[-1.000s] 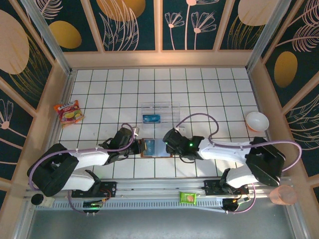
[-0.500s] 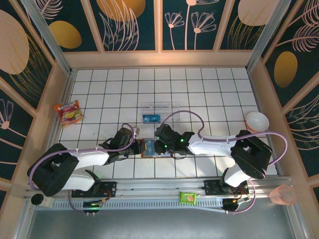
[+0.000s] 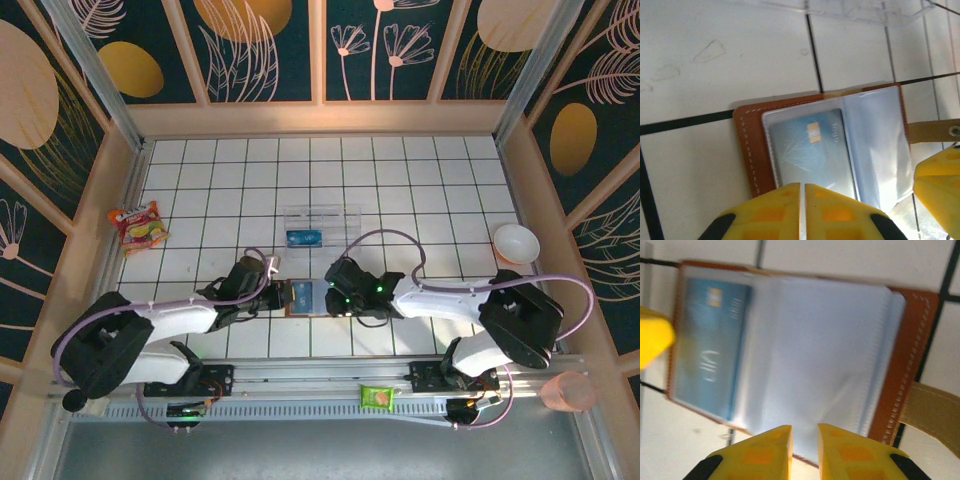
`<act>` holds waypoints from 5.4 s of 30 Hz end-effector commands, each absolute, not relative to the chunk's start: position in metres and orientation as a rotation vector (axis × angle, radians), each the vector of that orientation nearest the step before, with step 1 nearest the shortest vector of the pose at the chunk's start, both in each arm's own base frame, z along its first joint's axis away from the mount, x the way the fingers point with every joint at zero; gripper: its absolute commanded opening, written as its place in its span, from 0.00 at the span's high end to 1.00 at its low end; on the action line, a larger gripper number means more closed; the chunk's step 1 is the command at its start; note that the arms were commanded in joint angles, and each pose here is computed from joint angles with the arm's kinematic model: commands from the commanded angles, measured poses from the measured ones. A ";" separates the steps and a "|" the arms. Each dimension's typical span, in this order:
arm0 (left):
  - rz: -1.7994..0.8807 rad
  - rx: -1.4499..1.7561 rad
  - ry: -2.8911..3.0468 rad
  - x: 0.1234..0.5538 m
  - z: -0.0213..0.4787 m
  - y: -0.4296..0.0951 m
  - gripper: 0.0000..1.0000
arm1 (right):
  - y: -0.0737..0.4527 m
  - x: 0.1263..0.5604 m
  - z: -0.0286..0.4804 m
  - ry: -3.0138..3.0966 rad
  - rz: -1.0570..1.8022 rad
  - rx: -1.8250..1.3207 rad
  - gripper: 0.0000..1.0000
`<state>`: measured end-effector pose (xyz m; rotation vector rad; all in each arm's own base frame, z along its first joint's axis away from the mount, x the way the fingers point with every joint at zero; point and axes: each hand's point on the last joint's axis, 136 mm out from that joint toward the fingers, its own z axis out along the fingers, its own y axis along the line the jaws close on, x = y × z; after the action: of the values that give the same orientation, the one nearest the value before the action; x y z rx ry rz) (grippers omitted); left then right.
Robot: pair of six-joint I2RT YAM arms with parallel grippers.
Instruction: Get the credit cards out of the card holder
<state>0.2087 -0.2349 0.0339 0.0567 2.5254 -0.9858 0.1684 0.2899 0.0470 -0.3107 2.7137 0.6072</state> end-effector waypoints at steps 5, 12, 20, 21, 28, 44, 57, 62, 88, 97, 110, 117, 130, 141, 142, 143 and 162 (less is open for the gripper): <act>-0.935 0.082 2.519 0.211 0.035 -0.231 0.90 | 0.338 0.178 0.082 2.659 0.985 -0.387 0.78; -0.908 0.067 2.554 0.211 0.020 -0.230 0.96 | 0.354 0.185 0.068 2.698 1.022 -0.392 0.76; -0.916 0.059 2.562 0.207 0.017 -0.227 0.98 | 0.358 0.189 0.054 2.719 0.999 -0.389 0.75; -0.916 0.060 2.559 0.207 0.017 -0.227 0.98 | 0.357 0.190 0.052 2.722 0.987 -0.383 0.75; -0.919 0.064 2.560 0.206 0.017 -0.228 1.00 | 0.355 0.190 0.039 2.751 0.958 -0.369 0.75; -0.919 0.063 2.569 0.205 0.015 -0.227 1.00 | 0.334 0.192 0.021 2.810 0.736 -0.245 0.76; -0.913 0.068 2.556 0.209 0.021 -0.228 1.00 | 0.340 0.189 0.047 2.709 0.744 -0.305 0.68; -0.931 0.091 2.500 0.213 0.043 -0.231 1.00 | 0.343 0.193 0.066 2.660 0.775 -0.344 0.71; -0.886 0.093 2.605 0.207 0.010 -0.235 1.00 | 0.329 0.203 0.031 2.784 0.891 -0.298 0.76; -0.894 0.094 2.622 0.203 0.005 -0.234 1.00 | 0.322 0.198 0.022 2.814 0.917 -0.271 0.77; -0.899 0.095 2.632 0.200 0.004 -0.233 1.00 | 0.321 0.195 0.014 2.831 0.970 -0.240 0.95; -0.899 0.091 2.617 0.201 0.008 -0.232 1.00 | 0.303 0.196 0.023 2.797 0.915 -0.162 1.00; -0.919 0.094 2.577 0.205 0.022 -0.235 1.00 | 0.297 0.191 0.045 2.761 0.850 -0.185 0.99; -1.010 0.144 2.476 0.217 0.061 -0.258 0.98 | 0.308 0.193 0.050 2.731 0.866 -0.238 0.87; -1.019 0.155 2.480 0.217 0.059 -0.263 0.99 | 0.308 0.193 0.050 2.730 0.870 -0.235 0.86; -1.021 0.165 2.483 0.217 0.057 -0.267 1.00 | 0.308 0.193 0.050 2.731 0.870 -0.235 0.86; -0.866 0.158 2.629 0.202 0.007 -0.247 1.00 | 0.322 0.186 0.043 2.752 0.970 -0.270 0.82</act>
<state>0.2115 -0.2590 0.0224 0.1507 2.5817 -0.9322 0.1870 0.3114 0.0395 -0.2340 2.7664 0.9181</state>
